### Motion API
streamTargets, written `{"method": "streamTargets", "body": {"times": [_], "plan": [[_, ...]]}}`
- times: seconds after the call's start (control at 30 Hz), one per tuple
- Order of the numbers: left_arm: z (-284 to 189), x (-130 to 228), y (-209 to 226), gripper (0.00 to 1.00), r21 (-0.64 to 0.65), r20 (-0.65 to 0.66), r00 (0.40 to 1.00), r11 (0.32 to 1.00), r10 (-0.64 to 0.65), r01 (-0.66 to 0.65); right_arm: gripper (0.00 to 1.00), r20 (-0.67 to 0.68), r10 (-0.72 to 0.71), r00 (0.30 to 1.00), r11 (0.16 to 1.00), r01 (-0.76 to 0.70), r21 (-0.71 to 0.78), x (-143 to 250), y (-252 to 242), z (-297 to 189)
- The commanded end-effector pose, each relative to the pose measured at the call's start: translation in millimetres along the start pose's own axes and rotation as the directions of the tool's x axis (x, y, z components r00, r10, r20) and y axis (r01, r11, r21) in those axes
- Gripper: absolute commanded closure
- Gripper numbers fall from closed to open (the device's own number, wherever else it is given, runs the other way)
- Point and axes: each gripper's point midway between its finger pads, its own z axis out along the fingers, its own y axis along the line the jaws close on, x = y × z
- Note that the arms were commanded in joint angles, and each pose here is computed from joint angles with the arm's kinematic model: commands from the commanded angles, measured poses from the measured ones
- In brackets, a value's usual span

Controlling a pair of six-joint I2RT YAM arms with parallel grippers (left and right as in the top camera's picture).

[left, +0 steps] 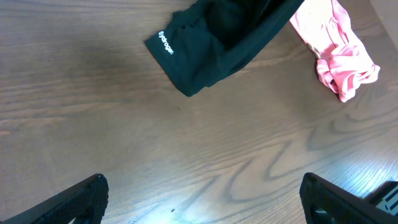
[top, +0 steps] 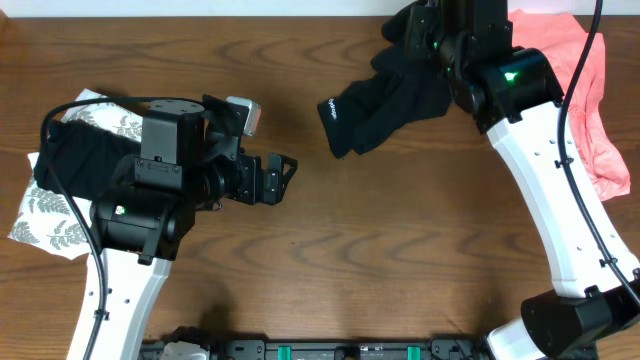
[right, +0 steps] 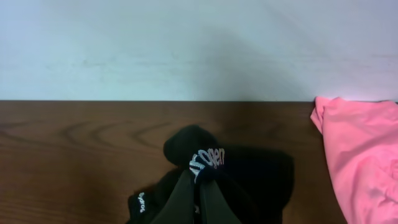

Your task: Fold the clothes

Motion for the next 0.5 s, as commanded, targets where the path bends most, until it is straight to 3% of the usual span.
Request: {"method": "streamTargets", "body": {"times": [0.0, 0.47], "plan": [[-3, -5, -5, 0.02, 0.014, 0.011, 1.0, 1.0, 0.021, -0.021, 0.99, 0.011, 0.016, 1.0, 1.0, -0.016, 0.009, -3, 0, -2], [21, 1, -11, 0.01, 0.044, -0.057, 0.998, 0.999, 0.031, -0.028, 0.99, -0.004, 0.013, 1.0, 1.0, -0.013, 0.014, 1, 0, -1]]}}
